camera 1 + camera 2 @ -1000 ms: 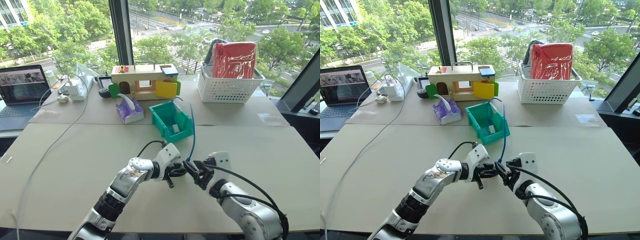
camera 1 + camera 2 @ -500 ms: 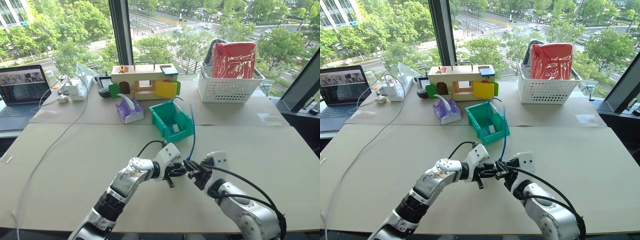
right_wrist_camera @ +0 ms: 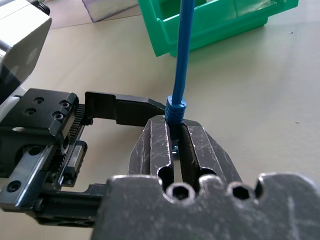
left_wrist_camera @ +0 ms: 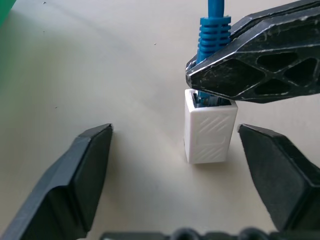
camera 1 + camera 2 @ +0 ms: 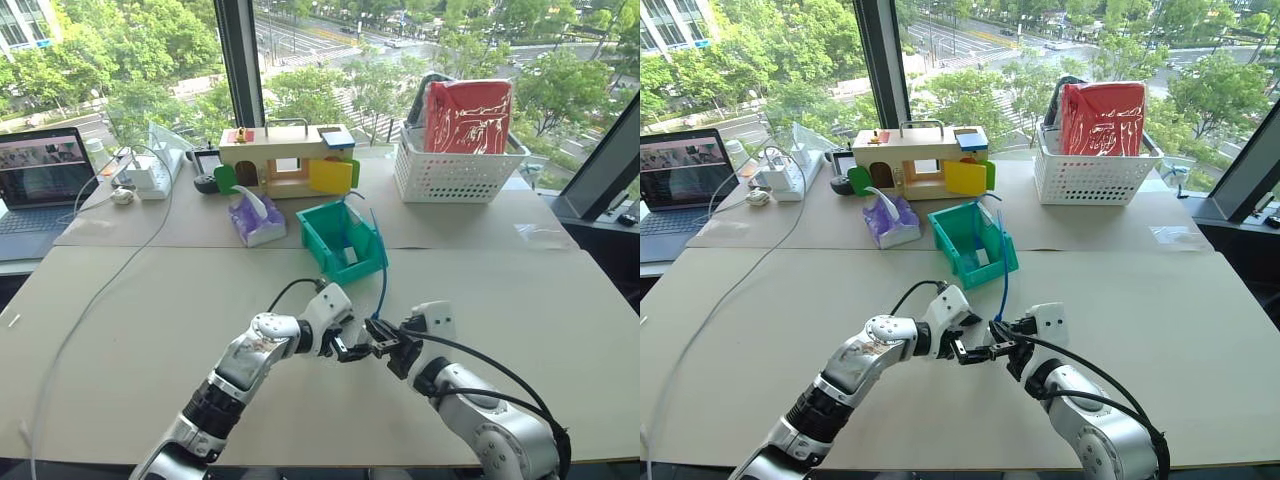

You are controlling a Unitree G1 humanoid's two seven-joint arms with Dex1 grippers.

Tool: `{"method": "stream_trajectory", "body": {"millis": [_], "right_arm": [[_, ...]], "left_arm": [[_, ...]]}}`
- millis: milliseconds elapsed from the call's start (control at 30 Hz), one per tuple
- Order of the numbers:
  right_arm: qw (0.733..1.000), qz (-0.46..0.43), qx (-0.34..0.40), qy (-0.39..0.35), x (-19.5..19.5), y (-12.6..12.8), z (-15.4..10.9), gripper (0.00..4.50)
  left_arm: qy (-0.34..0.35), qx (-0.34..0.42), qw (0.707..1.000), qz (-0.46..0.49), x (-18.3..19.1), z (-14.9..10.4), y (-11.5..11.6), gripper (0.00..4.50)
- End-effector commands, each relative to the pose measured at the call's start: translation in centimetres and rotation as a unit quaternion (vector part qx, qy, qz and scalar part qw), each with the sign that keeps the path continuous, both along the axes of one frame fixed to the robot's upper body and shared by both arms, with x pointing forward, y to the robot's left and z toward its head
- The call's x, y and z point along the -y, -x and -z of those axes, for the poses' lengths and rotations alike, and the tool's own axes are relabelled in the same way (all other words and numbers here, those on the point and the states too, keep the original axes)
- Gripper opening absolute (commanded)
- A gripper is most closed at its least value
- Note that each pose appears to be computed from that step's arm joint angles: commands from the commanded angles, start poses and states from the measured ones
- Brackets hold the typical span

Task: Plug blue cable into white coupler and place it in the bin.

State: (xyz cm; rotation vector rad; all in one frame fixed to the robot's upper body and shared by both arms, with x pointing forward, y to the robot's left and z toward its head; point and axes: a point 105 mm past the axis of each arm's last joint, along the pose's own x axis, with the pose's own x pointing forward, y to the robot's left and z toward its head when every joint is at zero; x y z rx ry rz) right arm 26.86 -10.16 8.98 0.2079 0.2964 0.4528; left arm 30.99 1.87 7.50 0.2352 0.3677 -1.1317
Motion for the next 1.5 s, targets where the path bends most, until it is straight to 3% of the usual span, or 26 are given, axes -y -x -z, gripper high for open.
{"method": "stream_trajectory", "body": {"millis": [33, 333, 467, 633, 867, 1167, 1233, 1267, 1333, 1500], "right_arm": [[0.999, 0.022, -0.044, 0.012, 1.2, -0.1, 1.8, 0.0], [0.998, 0.02, 0.052, -0.017, 4.0, -3.3, -6.9, 0.0], [0.996, -0.003, 0.089, 0.002, 4.3, -6.3, -11.0, 0.0], [0.992, -0.031, 0.118, 0.031, 3.3, -10.7, -14.0, 0.0], [0.979, -0.118, 0.142, 0.083, -1.4, -15.6, -15.5, 0.0], [0.968, -0.19, 0.131, 0.096, -5.1, -16.8, -14.1, 0.0], [0.966, -0.199, 0.13, 0.103, -5.4, -16.9, -13.7, 0.93], [0.965, -0.204, 0.13, 0.101, -5.6, -16.8, -13.8, 1.07], [0.964, -0.21, 0.133, 0.095, -5.8, -16.8, -14.2, 1.78], [0.965, -0.212, 0.151, 0.035, -4.8, -16.3, -17.2, 3.44]], "left_arm": [[-0.002, 0.033, 0.999, 0.004, -1.6, -1.1, -1.0, 4.35], [0.036, 0.084, 0.996, -0.011, -5.7, -3.0, -1.8, 4.35], [0.057, 0.101, 0.993, -0.036, -6.5, -3.5, -1.7, 4.35], [0.067, 0.114, 0.988, -0.075, -7.3, -3.7, -1.5, 4.35], [0.066, 0.13, 0.982, -0.122, -8.6, -3.5, -0.4, 4.35], [0.06, 0.143, 0.974, -0.168, -10.4, -3.8, 0.0, 4.35], [0.06, 0.144, 0.973, -0.168, -10.4, -3.9, 0.1, 4.42], [0.061, 0.145, 0.973, -0.171, -10.5, -4.0, 0.0, 4.42], [0.063, 0.149, 0.971, -0.177, -10.7, -4.2, 0.0, 4.42], [0.089, 0.142, 0.967, -0.192, -11.4, -4.9, -0.4, 4.42]]}}
